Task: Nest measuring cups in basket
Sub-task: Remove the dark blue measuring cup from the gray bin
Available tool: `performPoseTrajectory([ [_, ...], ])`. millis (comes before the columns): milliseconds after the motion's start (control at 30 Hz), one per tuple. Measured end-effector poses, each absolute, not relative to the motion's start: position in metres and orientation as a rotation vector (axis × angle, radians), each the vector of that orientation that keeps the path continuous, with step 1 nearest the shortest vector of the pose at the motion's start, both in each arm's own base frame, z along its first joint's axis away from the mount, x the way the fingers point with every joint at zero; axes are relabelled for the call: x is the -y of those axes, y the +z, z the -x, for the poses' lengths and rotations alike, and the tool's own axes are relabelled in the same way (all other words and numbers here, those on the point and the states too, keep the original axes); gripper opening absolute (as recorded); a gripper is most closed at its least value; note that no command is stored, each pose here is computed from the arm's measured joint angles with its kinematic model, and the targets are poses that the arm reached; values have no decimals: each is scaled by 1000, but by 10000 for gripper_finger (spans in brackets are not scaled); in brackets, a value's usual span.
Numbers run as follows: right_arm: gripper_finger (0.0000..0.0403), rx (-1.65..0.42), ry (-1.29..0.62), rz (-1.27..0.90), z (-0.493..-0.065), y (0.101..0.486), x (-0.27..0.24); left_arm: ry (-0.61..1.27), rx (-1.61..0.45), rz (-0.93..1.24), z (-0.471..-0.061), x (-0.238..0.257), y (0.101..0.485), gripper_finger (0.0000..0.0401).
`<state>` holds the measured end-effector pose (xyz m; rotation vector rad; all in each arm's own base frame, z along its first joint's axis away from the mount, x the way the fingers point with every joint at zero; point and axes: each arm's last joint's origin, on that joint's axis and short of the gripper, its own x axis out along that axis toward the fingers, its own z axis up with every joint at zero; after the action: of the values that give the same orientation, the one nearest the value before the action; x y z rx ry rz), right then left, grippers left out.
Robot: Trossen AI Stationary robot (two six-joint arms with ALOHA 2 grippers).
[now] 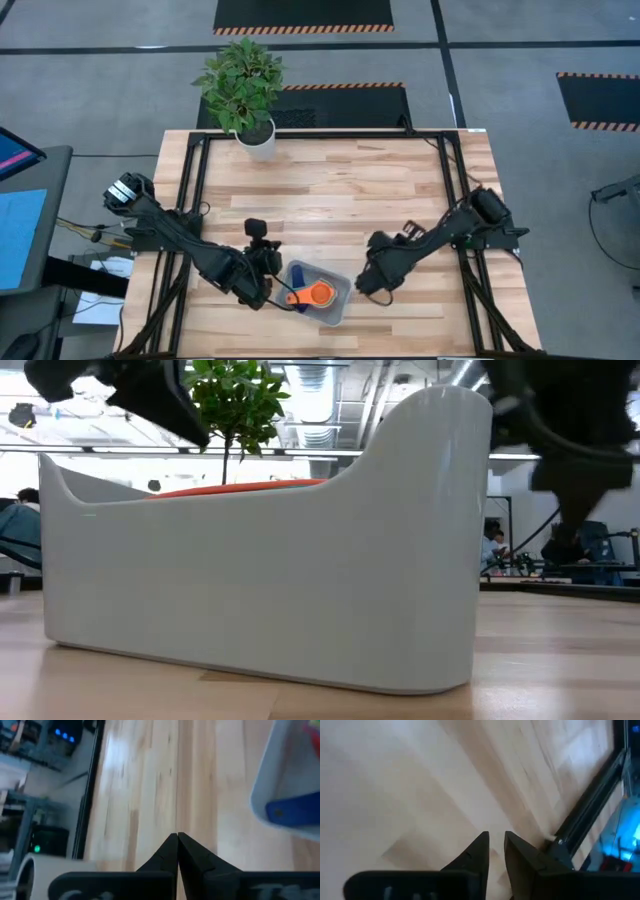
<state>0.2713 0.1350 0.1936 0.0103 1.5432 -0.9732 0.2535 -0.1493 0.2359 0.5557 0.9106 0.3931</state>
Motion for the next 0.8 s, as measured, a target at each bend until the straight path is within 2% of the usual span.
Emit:
performPoseTrajectory([
  [100,67,-1528,-1018,-78,-249,185,-126,329,-915,-516,-265,145,238,0],
  [233,56,-1446,-977,-179,-230,178,-122,187,-899,-425,-289,133,240,0],
  [333,54,-1348,-872,-250,-224,175,-124,117,-857,-420,-302,126,243,0],
  [567,53,-1251,-604,-275,-216,159,-136,-207,-912,-503,-303,129,238,0],
  [667,53,-1239,-575,-279,-214,153,-138,-295,-898,-479,-305,131,239,0],
  [800,53,-1225,-559,-293,-214,150,-140,-312,-875,-429,-316,124,235,0],
])
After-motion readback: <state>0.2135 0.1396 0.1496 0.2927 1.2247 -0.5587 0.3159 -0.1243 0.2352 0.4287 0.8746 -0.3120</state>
